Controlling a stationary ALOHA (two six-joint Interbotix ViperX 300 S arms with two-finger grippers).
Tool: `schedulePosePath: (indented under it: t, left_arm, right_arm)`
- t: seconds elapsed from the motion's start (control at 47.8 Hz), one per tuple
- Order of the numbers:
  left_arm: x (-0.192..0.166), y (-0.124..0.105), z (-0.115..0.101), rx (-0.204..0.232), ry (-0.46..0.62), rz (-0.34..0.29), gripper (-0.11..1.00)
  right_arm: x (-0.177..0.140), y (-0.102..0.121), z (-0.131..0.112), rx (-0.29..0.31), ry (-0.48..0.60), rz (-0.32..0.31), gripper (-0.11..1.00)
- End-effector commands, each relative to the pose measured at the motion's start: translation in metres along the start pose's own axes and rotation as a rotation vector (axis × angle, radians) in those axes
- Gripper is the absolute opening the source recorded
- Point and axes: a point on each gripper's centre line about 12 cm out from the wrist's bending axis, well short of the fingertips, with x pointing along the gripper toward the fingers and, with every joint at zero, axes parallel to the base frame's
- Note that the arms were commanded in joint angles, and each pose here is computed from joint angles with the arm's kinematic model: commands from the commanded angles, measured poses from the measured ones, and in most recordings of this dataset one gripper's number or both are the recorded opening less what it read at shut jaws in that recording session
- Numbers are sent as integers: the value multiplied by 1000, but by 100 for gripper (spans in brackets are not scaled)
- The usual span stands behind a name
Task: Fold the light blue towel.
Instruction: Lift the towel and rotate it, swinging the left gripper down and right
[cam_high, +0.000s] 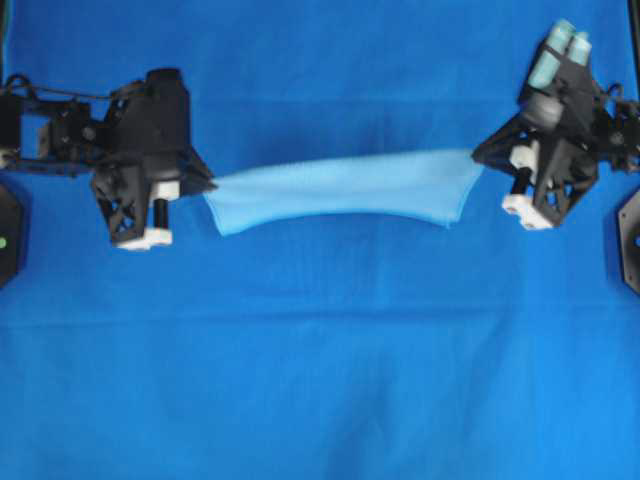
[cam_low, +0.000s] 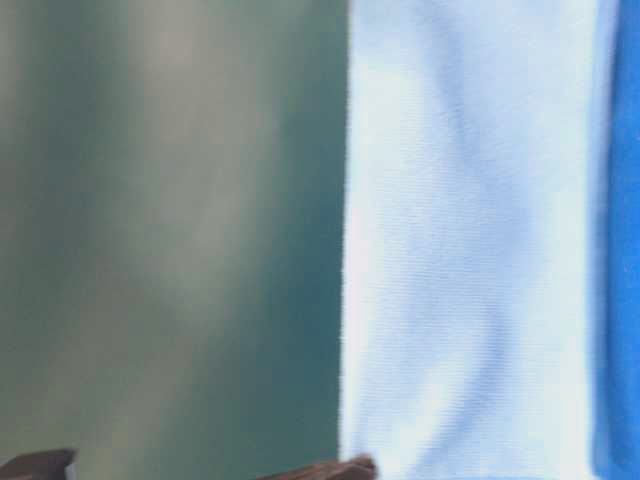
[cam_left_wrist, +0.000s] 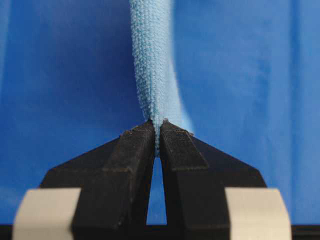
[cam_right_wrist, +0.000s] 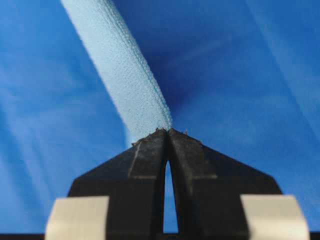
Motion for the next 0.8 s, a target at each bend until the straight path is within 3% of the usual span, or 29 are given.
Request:
schedulePosePath:
  t: [0.0,0.272,0.545,0.775]
  left_arm:
    - [-9,-1,9,2,-41,-1,3]
    - [-5,-13,17,26,-72,-29,3]
    - [11,-59,49,112,-152,-125,3]
    - [27,-99,81,179,-193,-193,3]
  right_arm:
    - [-8,2,8,5,-36,10,2]
    - [0,-7,12,23,-26,-21,2]
    - [15,-41,30,58,-47,-131,2]
    - [37,-69,60,67,-89,-195,2]
